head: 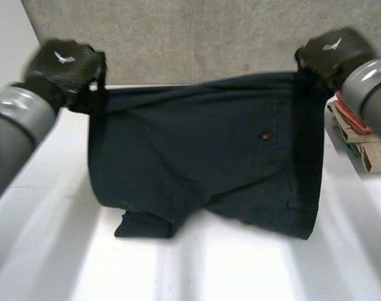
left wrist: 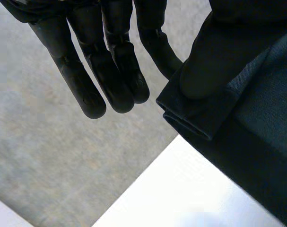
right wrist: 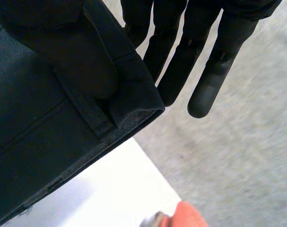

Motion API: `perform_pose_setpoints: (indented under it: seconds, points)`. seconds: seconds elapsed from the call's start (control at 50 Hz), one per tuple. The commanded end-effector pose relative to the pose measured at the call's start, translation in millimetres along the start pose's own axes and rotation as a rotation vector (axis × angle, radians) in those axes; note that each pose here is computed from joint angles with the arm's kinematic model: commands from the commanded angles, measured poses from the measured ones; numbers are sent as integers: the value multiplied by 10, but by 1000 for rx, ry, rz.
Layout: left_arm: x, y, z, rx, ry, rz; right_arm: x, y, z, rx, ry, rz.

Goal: Fold the laundry.

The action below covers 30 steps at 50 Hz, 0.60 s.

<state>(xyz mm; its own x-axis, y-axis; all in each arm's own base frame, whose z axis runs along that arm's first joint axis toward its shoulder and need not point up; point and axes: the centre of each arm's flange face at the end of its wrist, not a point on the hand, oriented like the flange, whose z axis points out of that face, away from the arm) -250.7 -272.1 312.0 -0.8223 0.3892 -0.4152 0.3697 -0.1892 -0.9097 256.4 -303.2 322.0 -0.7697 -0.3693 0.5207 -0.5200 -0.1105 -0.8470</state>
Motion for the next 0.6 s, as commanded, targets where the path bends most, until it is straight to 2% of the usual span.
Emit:
perform_pose_setpoints:
  seconds: [0.02, 0.08, 0.1, 0.18, 0.26, 0.38, 0.46, 0.6]
  points:
    - [-62, 30, 834, 194, -89, 19, 41, 12, 595, 188, 172, 57]
    - [-194, -286, 1006, 371, -158, 33, 215, -226, 704, 365, 303, 80]
    - [-306, -506, 1056, 491, -214, 45, 341, -399, 736, 491, 392, 90]
    - [-472, -908, 1054, 752, -329, 42, 449, -783, 699, 766, 512, 107]
    - [-477, -1128, 910, 859, -375, 17, 413, -913, 670, 847, 511, 107]
    - [-425, -1081, 641, 782, -365, -7, 306, -791, 774, 796, 459, 101]
    - [-294, -869, 520, 687, -317, -11, 145, -532, 874, 673, 390, 98]
    - [83, -150, 411, 431, -203, -21, -314, 193, 1044, 433, 232, 77]
